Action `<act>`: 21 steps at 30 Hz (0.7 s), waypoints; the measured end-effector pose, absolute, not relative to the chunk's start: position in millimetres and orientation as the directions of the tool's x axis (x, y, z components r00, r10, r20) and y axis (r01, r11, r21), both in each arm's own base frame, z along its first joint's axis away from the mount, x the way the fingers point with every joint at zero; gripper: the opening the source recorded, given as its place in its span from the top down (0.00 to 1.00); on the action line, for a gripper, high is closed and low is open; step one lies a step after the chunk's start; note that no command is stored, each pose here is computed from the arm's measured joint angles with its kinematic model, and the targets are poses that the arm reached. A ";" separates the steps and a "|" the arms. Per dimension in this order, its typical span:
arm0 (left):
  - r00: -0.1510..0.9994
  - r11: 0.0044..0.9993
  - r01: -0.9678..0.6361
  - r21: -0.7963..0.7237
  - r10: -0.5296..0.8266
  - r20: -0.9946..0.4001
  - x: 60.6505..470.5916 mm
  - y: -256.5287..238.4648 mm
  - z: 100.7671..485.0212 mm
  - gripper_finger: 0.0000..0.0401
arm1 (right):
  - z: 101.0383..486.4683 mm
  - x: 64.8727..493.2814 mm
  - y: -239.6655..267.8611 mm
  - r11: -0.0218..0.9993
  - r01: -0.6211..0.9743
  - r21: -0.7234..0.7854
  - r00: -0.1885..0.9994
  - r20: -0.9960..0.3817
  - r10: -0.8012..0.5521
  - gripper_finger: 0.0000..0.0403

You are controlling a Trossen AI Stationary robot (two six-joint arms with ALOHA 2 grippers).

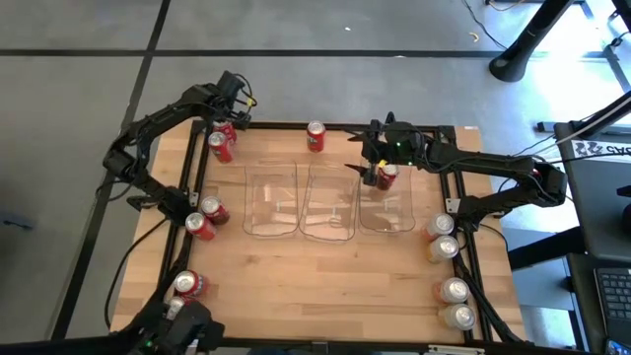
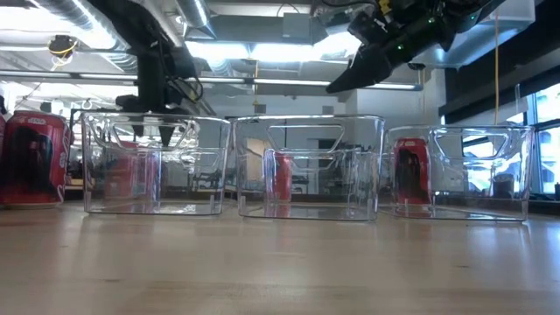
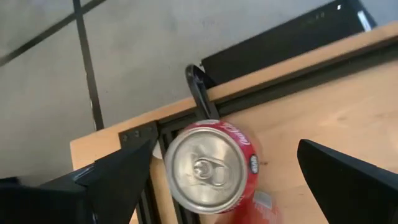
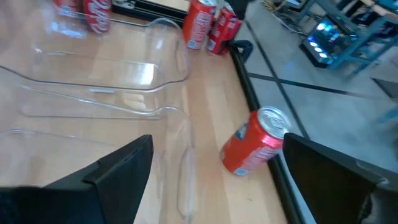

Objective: Sort soda cans
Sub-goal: Put the red soda can into the right transparent bin

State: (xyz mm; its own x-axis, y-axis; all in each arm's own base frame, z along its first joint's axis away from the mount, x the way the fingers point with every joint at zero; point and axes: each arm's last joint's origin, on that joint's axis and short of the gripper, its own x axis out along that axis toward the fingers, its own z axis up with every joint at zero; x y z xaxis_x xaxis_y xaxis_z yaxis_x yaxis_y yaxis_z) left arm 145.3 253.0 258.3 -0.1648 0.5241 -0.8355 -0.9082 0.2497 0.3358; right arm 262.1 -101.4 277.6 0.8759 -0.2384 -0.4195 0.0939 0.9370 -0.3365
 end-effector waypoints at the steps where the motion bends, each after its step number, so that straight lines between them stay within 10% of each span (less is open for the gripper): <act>1: -0.172 0.256 -0.905 0.341 0.513 -0.841 146.2 254.5 254.7 0.03 | 277.3 262.1 -101.1 0.939 0.086 -0.332 0.877 -0.421 -0.229 0.11; 21: -0.275 0.396 -0.818 0.418 0.370 -0.888 152.3 265.7 214.1 0.03 | 254.6 276.6 -106.0 0.953 0.041 -0.299 0.855 -0.483 -0.188 0.11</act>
